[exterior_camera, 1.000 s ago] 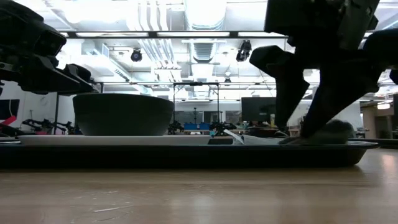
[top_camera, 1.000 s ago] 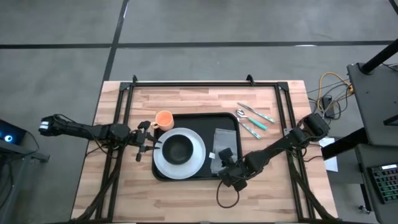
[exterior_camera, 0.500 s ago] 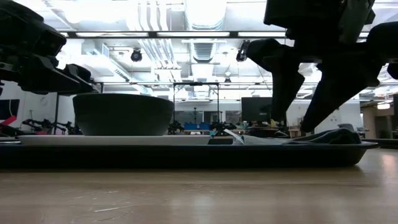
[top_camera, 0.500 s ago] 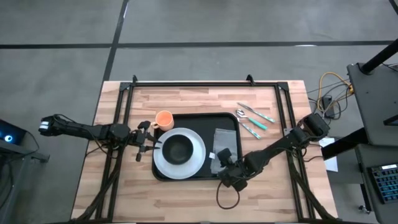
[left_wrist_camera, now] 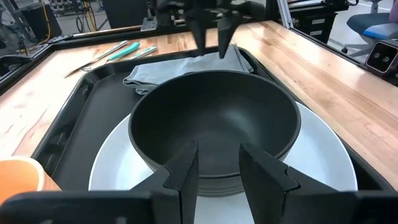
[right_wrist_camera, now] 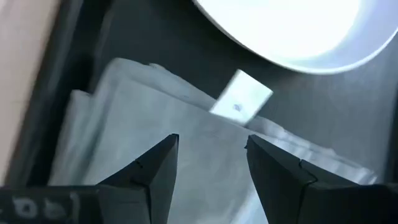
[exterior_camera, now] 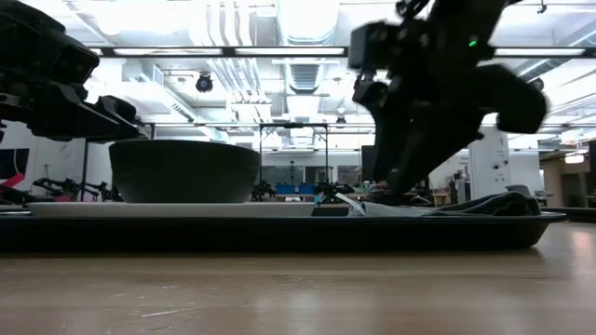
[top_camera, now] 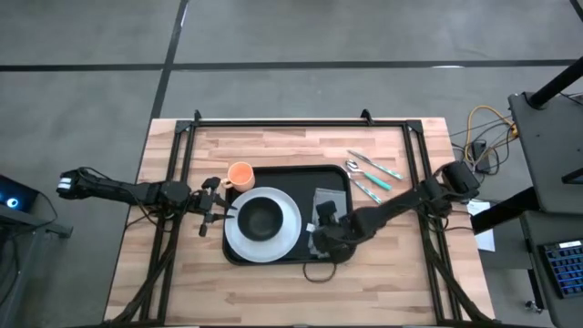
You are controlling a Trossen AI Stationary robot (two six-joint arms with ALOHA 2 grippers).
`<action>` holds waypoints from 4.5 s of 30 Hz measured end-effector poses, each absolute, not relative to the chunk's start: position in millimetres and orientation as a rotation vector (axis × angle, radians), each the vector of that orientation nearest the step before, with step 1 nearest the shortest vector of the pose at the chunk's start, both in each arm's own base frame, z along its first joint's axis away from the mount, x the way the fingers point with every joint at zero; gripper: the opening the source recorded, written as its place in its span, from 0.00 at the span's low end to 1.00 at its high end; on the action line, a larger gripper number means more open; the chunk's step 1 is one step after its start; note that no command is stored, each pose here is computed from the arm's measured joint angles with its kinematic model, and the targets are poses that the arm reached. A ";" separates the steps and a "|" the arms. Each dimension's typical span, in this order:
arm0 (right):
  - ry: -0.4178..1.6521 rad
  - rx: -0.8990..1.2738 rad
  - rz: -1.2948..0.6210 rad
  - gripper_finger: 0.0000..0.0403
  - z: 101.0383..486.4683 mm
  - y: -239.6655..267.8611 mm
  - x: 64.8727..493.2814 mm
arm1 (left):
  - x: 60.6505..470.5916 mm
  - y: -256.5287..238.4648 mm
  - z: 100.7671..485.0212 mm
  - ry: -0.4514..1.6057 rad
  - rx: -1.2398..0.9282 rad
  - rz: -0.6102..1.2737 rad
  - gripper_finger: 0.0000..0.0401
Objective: Set up tray
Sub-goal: Put the gray napkin on the black serving tray beside the white plate, then put the blue fork on top of the gray napkin
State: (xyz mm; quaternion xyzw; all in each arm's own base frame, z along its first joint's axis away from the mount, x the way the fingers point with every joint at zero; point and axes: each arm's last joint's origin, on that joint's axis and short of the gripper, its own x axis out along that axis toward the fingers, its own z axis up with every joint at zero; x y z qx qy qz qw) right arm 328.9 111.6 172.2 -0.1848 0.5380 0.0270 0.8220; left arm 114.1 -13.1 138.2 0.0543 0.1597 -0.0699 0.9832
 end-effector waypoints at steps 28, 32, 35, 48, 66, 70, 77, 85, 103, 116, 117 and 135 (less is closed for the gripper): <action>1.171 -0.112 0.192 0.44 136.0 58.4 323.8 | 114.1 -13.0 138.1 0.322 0.109 -0.140 0.24; 1.154 -0.114 0.193 0.43 142.3 57.7 322.5 | 114.1 -13.1 138.2 0.321 0.109 -0.140 0.24; 1.117 -0.111 0.194 0.43 153.3 57.5 321.0 | 114.1 -13.0 138.1 0.322 0.109 -0.140 0.24; 1.140 -0.016 0.083 0.43 153.7 27.8 308.2 | 114.1 -13.1 138.1 0.322 0.109 -0.141 0.24; 1.139 -0.114 0.117 0.44 134.0 0.4 302.5 | 114.1 -13.0 138.1 0.322 0.109 -0.140 0.24; 1.138 -0.111 0.104 0.43 134.2 -7.3 302.7 | 114.1 -13.1 138.1 0.322 0.109 -0.141 0.24; 1.133 -0.117 0.097 0.42 134.3 -13.7 303.0 | 114.1 -13.1 138.1 0.322 0.109 -0.140 0.24; 1.078 -0.112 0.104 0.43 158.5 -13.4 304.6 | 114.1 -13.1 138.1 0.322 0.109 -0.140 0.24; 0.957 0.163 -0.125 0.43 254.8 -32.6 230.1 | 114.1 -13.1 138.1 0.322 0.109 -0.140 0.24; 1.141 0.395 -0.352 0.41 232.9 -68.6 217.3 | 114.1 -13.1 138.1 0.322 0.109 -0.140 0.24; 1.152 0.406 -0.365 0.41 230.3 -72.1 217.7 | 114.1 -13.1 138.1 0.322 0.109 -0.140 0.24; 1.275 0.503 -0.456 0.41 199.5 -97.1 224.9 | 114.1 -13.1 138.1 0.322 0.109 -0.140 0.24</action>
